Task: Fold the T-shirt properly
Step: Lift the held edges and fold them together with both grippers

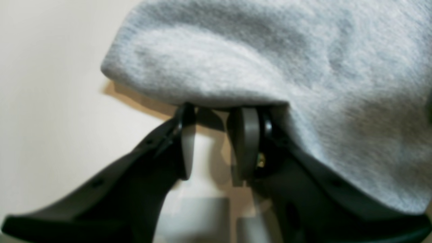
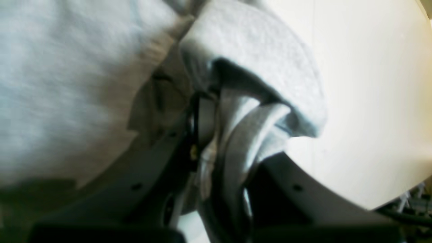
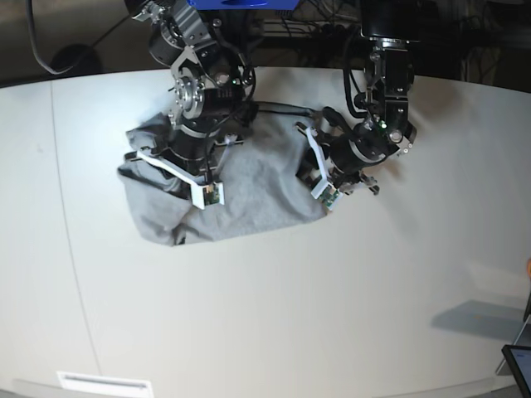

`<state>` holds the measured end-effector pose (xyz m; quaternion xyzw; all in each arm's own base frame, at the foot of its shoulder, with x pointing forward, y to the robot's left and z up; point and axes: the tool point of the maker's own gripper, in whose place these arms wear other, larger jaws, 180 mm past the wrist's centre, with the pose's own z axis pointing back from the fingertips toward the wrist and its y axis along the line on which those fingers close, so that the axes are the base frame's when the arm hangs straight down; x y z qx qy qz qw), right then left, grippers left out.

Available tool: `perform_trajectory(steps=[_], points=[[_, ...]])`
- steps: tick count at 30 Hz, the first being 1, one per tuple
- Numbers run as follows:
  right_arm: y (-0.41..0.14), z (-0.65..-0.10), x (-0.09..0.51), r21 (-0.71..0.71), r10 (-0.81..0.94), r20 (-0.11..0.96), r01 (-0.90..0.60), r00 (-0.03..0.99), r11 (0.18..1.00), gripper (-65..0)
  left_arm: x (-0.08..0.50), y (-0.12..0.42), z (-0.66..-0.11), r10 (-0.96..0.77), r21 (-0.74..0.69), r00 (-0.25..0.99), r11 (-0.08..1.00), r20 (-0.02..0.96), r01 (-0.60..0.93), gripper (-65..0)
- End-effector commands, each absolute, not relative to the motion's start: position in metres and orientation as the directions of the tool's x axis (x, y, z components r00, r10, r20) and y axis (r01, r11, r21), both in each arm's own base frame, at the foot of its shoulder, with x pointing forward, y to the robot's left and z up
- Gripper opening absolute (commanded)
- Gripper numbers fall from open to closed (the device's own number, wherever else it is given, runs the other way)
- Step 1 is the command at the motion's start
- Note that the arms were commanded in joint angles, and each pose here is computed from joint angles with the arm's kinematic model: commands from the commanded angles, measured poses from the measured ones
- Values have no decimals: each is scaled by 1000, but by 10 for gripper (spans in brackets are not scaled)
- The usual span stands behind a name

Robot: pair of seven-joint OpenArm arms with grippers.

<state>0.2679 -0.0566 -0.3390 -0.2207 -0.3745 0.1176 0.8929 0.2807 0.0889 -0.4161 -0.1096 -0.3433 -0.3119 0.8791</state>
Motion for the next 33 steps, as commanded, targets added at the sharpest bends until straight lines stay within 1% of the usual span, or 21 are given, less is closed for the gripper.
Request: perform_trajectory(steps=[1, 7, 13, 20, 33], points=[[-51, -326, 274, -472, 369, 652, -25, 662, 881, -649, 271, 99, -430, -538, 48, 603, 768, 589, 639, -445], [-30, -324, 270, -458, 393, 654, -75, 647, 886, -649, 271, 97, -430, -540, 47, 600, 765, 591, 642, -445], [-20, -322, 269, -446, 396, 662, -90, 636, 891, -649, 272, 66, -427, -594, 49, 537, 697, 599, 716, -445], [-18, -321, 270, -442, 394, 665, -92, 635, 892, -649, 280, 58, -423, -586, 50, 528, 697, 614, 716, -445], [10, -318, 261, -426, 435, 675, -167, 595, 889, -649, 294, 58, -419, -584, 60, 520, 699, 623, 713, -445]])
